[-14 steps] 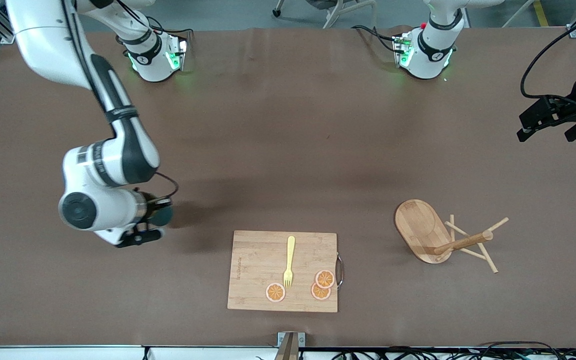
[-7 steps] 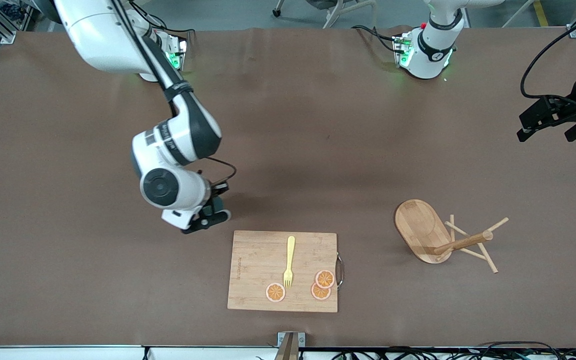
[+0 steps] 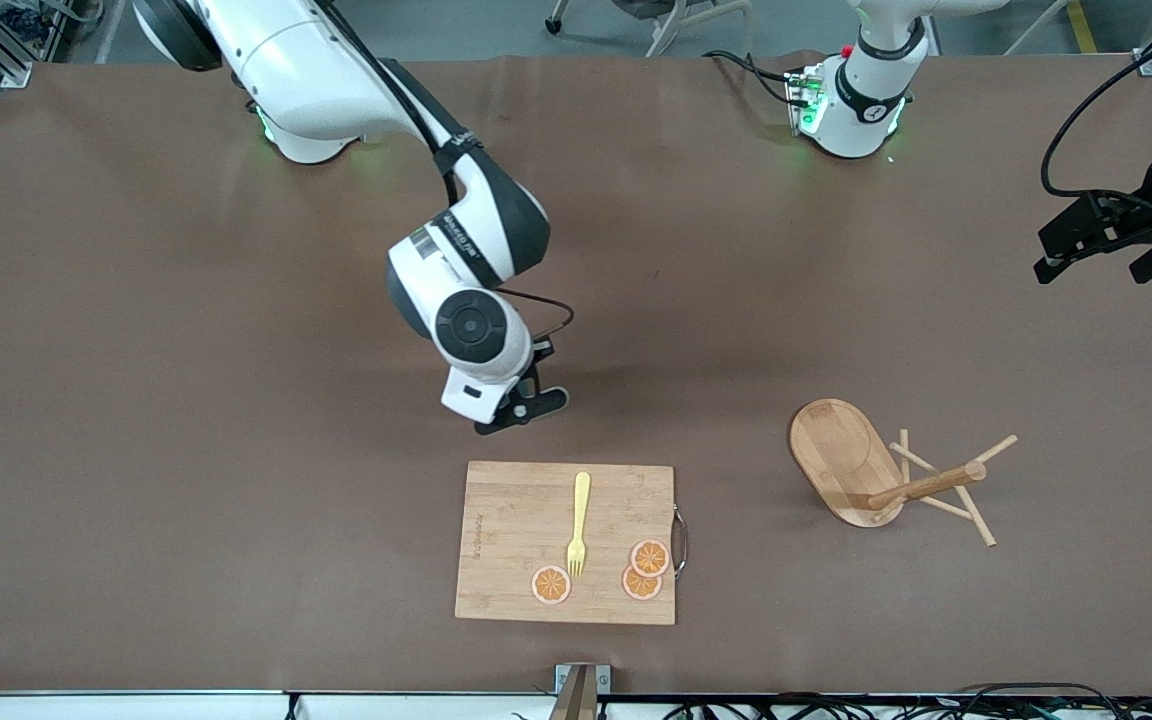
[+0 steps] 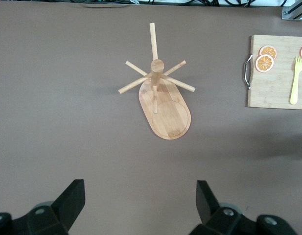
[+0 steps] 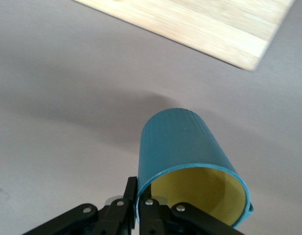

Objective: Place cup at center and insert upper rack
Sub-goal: 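Carry the teal mug with the right gripper to the table center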

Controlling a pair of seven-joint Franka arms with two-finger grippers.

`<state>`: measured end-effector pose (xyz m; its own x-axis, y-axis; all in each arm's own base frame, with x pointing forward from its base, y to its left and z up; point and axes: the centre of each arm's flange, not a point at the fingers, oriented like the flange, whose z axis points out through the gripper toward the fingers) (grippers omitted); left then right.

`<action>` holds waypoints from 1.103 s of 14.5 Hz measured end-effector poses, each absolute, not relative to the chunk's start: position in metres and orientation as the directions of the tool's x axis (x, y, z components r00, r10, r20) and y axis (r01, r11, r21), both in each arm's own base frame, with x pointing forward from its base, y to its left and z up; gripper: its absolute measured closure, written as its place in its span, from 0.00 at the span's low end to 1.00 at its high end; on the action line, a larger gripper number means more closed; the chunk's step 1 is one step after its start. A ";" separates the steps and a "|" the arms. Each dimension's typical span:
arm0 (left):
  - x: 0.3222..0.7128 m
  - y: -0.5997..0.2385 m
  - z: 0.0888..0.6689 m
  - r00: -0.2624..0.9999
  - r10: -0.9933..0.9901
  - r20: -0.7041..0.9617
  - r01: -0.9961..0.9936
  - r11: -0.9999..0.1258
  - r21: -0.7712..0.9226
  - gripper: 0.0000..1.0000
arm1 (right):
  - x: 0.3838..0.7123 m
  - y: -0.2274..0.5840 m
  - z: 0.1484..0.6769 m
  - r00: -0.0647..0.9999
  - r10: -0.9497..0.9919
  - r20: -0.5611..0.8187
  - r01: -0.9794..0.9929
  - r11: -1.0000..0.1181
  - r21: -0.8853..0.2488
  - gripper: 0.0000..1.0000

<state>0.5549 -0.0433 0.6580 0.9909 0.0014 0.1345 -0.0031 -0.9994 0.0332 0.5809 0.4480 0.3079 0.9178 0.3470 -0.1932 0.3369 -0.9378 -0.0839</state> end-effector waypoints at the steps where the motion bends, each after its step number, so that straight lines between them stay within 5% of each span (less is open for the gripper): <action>1: 0.555 -0.043 0.658 0.991 0.002 0.135 -0.003 -0.999 0.033 0.00 | 0.580 0.458 0.307 0.923 0.342 -0.179 0.332 -0.939 -0.086 0.95; 16: 0.555 -0.043 0.658 0.991 0.001 0.135 -0.003 -0.999 0.033 0.00 | 0.505 0.588 0.269 0.950 0.302 -0.085 0.292 -0.950 -0.107 0.95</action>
<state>0.5549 -0.0434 0.6580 0.9909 0.0014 0.1345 -0.0031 -0.9994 0.0333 0.5048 0.5881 0.2686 0.9495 0.3018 -0.0854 0.2924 -0.9503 -0.1069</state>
